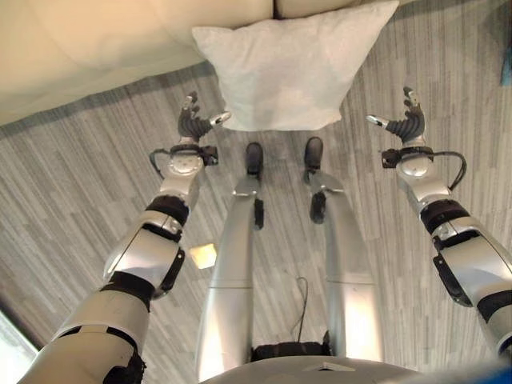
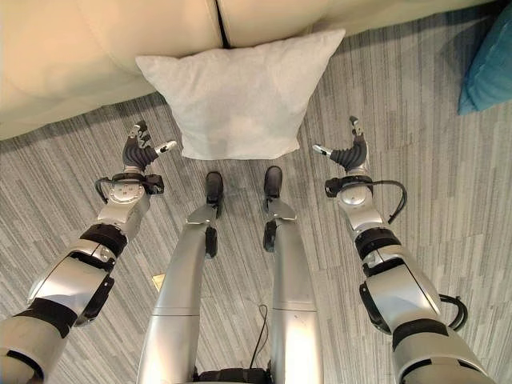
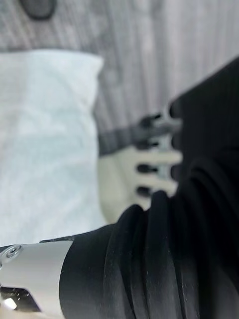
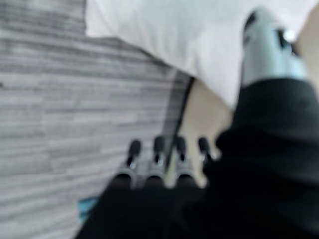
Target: Pick up all the scattered cushions and arrange them neatly on the sofa.
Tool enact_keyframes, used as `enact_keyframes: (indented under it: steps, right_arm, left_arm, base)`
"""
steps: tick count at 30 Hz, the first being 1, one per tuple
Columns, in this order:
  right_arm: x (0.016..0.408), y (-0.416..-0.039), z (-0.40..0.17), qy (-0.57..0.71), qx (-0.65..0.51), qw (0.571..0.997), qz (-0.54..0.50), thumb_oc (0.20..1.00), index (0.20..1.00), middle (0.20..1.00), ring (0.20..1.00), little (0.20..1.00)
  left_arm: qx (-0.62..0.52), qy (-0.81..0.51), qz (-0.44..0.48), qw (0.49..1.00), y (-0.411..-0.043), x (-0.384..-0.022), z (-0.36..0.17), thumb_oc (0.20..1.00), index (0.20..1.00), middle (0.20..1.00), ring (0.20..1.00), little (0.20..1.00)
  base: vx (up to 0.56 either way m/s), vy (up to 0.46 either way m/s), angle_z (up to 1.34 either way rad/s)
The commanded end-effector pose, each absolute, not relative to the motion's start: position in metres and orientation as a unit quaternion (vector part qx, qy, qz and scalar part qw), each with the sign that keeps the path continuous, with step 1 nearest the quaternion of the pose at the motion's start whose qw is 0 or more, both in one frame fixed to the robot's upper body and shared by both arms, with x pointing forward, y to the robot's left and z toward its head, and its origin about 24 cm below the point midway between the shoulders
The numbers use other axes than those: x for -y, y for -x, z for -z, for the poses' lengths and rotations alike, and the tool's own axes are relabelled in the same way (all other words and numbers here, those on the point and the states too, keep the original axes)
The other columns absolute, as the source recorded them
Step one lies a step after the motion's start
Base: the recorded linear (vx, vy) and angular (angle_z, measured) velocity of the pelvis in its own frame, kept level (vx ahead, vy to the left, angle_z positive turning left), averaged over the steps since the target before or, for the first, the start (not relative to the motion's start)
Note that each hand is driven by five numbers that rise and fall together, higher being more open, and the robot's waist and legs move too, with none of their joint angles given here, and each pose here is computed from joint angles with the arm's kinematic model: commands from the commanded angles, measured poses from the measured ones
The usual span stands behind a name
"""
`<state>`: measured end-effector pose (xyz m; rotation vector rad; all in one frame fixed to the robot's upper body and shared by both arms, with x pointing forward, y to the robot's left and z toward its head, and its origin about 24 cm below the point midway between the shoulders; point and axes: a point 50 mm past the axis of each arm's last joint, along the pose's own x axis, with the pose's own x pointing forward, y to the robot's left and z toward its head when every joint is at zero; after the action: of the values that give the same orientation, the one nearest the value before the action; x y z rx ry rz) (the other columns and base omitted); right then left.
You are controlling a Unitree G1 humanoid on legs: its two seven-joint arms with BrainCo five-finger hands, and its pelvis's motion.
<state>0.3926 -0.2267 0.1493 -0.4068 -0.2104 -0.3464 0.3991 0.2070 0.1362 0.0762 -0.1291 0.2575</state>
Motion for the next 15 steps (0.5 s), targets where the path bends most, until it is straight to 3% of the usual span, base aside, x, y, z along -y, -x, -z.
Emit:
enact_keyframes:
  steps: [1,15]
  right_arm:
    - [0.254,-0.379,-0.136,0.225,0.100,0.947,0.207,1.000,1.000,1.000,1.000,1.000]
    - [0.252,-0.399,-0.229,0.224,0.185,0.943,0.163,1.000,1.000,1.000,1.000,1.000]
  left_arm:
    - [0.053,-0.010,-0.189,0.981,-0.387,-0.226,-0.115,1.000,1.000,1.000,1.000,1.000]
    - [0.219,-0.091,-0.135,0.962,-0.410,-0.207,-0.244,1.000,1.000,1.000,1.000,1.000]
  base:
    - [0.04,-0.030,0.00]
    - [0.04,0.002,0.00]
